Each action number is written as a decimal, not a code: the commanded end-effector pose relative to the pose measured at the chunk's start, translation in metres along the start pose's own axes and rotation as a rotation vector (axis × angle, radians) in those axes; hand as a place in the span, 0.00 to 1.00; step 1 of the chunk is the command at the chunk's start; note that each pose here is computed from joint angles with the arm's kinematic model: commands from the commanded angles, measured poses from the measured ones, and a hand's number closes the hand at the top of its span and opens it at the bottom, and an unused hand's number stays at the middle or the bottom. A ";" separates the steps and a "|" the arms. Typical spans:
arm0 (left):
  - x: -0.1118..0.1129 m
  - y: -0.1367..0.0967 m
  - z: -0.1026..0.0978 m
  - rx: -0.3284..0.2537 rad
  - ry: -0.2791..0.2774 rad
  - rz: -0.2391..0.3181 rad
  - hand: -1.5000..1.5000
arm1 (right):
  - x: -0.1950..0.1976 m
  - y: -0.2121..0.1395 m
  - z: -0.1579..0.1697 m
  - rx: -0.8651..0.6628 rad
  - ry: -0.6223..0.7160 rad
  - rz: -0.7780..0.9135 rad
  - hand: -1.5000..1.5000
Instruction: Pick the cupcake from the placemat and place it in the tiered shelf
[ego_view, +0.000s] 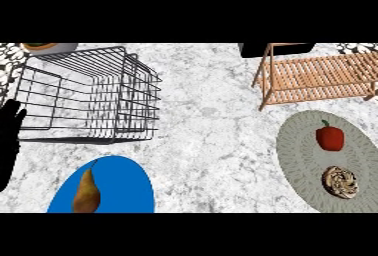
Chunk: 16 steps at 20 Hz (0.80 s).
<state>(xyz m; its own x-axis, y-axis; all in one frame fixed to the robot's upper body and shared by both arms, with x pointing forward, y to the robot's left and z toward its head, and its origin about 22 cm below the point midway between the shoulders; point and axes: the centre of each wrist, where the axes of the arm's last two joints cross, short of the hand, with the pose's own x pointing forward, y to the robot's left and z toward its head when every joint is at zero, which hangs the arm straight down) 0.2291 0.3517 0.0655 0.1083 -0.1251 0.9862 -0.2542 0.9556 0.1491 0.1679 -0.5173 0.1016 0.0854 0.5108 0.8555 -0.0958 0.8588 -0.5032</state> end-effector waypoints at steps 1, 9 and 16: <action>-0.065 -0.028 0.026 -0.087 0.324 0.053 0.50 | 0.014 -0.015 0.009 0.081 0.056 0.091 0.00; -0.052 -0.027 0.025 -0.111 0.337 0.062 0.50 | 0.044 0.003 -0.011 -0.006 0.163 0.170 0.00; -0.058 -0.033 0.034 -0.137 0.346 0.059 0.50 | 0.052 0.033 -0.016 0.006 0.318 0.249 0.00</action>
<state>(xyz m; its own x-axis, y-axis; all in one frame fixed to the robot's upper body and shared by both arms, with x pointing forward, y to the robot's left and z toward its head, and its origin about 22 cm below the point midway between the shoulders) 0.2004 0.3540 0.0410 0.2838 -0.1010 0.9535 -0.2520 0.9516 0.1758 0.1835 -0.4793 0.1318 0.3005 0.6822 0.6666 -0.1330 0.7220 -0.6790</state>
